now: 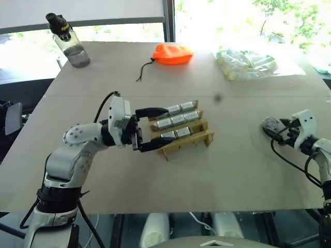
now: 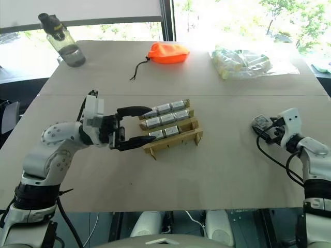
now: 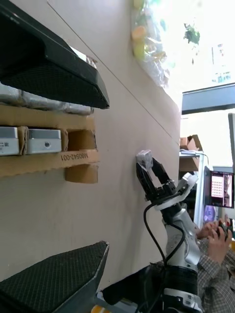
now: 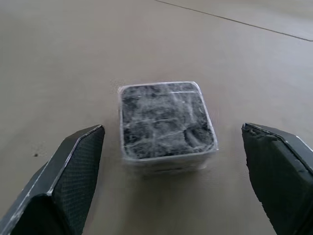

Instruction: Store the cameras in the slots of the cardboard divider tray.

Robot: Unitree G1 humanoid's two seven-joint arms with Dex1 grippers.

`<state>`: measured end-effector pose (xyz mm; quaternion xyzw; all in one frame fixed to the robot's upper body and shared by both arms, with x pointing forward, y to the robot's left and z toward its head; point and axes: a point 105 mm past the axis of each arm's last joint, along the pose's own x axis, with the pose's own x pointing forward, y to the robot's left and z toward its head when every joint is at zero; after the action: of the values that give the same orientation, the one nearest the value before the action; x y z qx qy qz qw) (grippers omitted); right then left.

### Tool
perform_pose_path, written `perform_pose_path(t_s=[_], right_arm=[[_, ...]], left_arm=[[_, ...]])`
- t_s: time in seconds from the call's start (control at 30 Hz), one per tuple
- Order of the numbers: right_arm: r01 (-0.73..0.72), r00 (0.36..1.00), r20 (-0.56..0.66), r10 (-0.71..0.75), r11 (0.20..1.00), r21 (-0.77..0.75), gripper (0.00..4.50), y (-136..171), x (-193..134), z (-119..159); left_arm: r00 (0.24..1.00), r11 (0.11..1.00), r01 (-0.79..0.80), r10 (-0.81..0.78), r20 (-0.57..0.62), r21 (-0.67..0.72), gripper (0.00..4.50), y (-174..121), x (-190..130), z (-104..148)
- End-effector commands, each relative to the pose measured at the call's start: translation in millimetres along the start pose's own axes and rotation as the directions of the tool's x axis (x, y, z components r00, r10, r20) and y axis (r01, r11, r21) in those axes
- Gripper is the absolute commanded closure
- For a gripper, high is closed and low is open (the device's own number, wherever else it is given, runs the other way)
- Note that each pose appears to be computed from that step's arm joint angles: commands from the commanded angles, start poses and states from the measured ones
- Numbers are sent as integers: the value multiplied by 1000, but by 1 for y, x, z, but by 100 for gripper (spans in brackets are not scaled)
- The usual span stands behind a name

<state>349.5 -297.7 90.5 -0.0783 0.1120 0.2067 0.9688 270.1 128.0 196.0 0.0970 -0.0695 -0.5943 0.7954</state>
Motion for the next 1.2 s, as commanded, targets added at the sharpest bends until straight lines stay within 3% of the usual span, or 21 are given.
perform_pose_path(t_s=[0.03, 0.13, 0.17, 0.23, 0.37, 0.43, 0.53, 0.67, 0.8, 0.9, 1.0, 1.07, 1.2], right_arm=[[-1, 1000, 24, 2, 1000, -30, 5, -9, 0, 11], [-23, 1000, 18, 24, 999, -22, 5, -8, 3, 10], [-42, 999, 12, 43, 999, -32, 29, -6, 3, 8], [-64, 998, 23, 65, 997, -53, 84, -3, 3, 10], [-67, 995, 71, 72, 995, -69, 252, -3, 1, 22], [-70, 996, 50, 77, 989, -130, 251, 1, 1, 26], [-122, 990, 19, 137, 933, -339, 251, 25, 6, 46], [-201, 961, 1, 277, 698, -687, 251, 82, 18, 78], [-88, 916, 142, 376, 532, -842, 251, 128, 31, 108], [-46, 868, 117, 482, 313, -949, 251, 159, 38, 110], [34, 792, 95, 604, 113, -993, 251, 190, 39, 119], [76, 752, 70, 655, 20, -997, 251, 202, 40, 122], [97, 691, 6, 722, -84, -992, 251, 221, 42, 124]], left_arm=[[999, 999, -34, 33, 11, 42, 0, -4, -2, 9], [994, 995, -93, 95, -62, 46, 0, 2, -4, 1], [990, 993, -112, 115, -81, 46, 0, 4, -4, -1], [987, 991, -132, 134, -85, 39, 0, 5, -5, -1], [988, 991, -132, 134, -80, 30, 0, 3, -4, 1], [988, 992, -127, 129, -85, 25, 0, 2, -3, 1], [987, 991, -134, 134, -83, 13, 0, 6, 1, 1], [990, 991, -130, 128, -52, -35, 0, 8, 16, 3], [991, 990, -122, 117, -68, -70, 0, 12, 28, -1], [985, 991, -116, 106, -136, -65, 0, 18, 39, -11], [973, 990, -128, 114, -202, -56, 0, 28, 50, -21], [972, 990, -123, 106, -210, -73, 0, 31, 57, -23], [975, 988, -89, 61, -213, -125, 0, 36, 67, -21]])
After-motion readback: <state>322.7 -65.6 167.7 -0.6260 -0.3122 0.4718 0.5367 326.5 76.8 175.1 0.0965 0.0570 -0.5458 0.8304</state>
